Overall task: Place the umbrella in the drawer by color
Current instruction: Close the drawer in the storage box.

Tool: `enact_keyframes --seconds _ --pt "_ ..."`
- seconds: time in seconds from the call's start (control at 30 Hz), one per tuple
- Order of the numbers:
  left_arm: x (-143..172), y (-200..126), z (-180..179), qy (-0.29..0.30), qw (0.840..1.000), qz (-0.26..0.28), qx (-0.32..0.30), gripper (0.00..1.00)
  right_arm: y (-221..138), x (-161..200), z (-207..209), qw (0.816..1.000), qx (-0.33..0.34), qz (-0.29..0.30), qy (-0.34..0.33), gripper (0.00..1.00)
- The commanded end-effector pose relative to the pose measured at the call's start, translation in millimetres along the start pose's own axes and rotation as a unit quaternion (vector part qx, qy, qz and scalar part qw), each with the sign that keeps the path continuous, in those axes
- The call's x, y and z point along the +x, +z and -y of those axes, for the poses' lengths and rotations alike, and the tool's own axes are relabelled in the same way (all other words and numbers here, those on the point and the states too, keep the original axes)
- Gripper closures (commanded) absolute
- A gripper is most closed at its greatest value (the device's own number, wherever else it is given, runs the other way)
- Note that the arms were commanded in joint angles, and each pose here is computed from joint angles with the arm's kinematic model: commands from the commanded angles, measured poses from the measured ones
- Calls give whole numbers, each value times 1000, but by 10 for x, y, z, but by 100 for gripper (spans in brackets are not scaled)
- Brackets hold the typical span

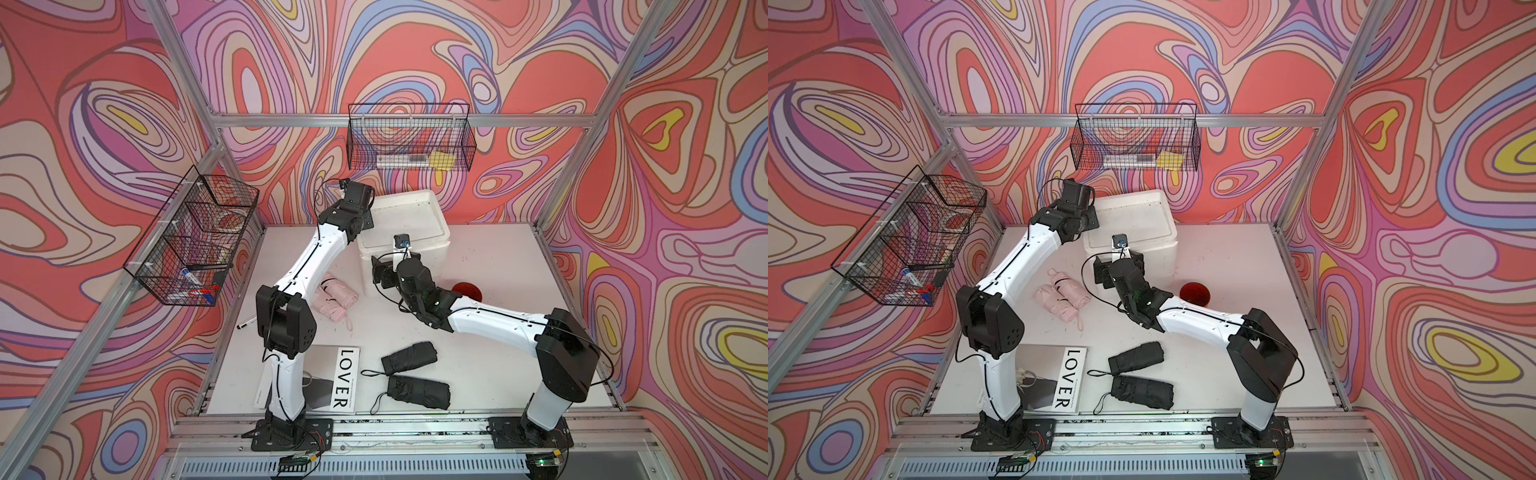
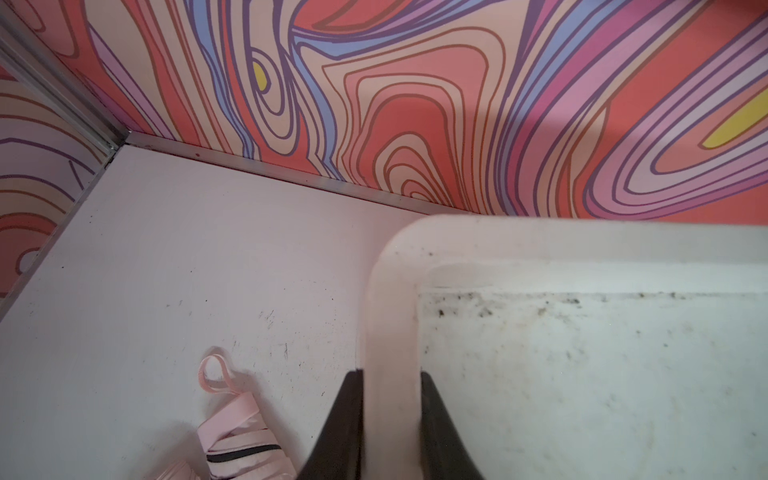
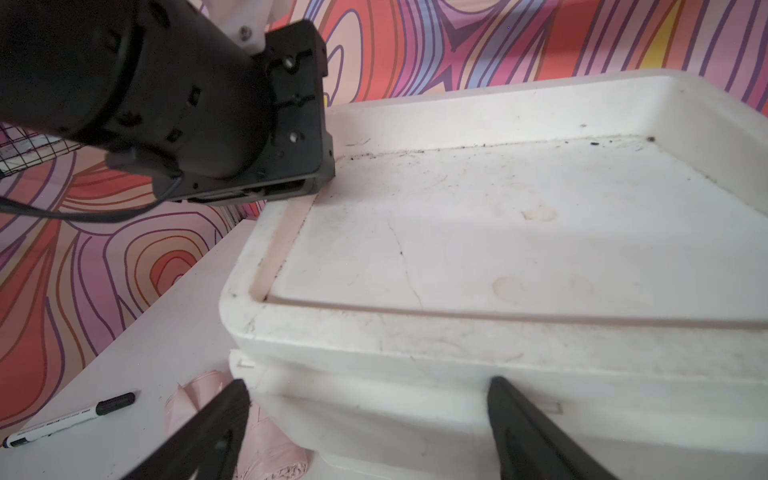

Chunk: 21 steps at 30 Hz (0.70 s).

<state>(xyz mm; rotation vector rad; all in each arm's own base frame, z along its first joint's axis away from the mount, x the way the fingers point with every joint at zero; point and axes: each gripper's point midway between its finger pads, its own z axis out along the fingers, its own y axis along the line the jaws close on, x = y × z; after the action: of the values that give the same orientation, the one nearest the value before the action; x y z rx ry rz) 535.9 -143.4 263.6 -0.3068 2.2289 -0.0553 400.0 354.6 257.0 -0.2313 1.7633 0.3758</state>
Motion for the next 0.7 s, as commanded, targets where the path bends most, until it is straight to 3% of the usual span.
enact_keyframes --seconds 0.0,0.23,0.43,0.67 --pt "658 -157 74 -9 992 -123 8 100 -22 258 117 1000 -15 -26 3 7" --pt "630 -179 78 -22 992 -124 7 100 -209 610 114 996 -55 -60 21 7" --pt "621 -168 96 -21 992 -126 11 100 -187 580 -24 994 -89 -58 11 8" --pt "647 -160 133 -13 991 -131 22 100 44 474 35 998 -58 -21 -5 7"
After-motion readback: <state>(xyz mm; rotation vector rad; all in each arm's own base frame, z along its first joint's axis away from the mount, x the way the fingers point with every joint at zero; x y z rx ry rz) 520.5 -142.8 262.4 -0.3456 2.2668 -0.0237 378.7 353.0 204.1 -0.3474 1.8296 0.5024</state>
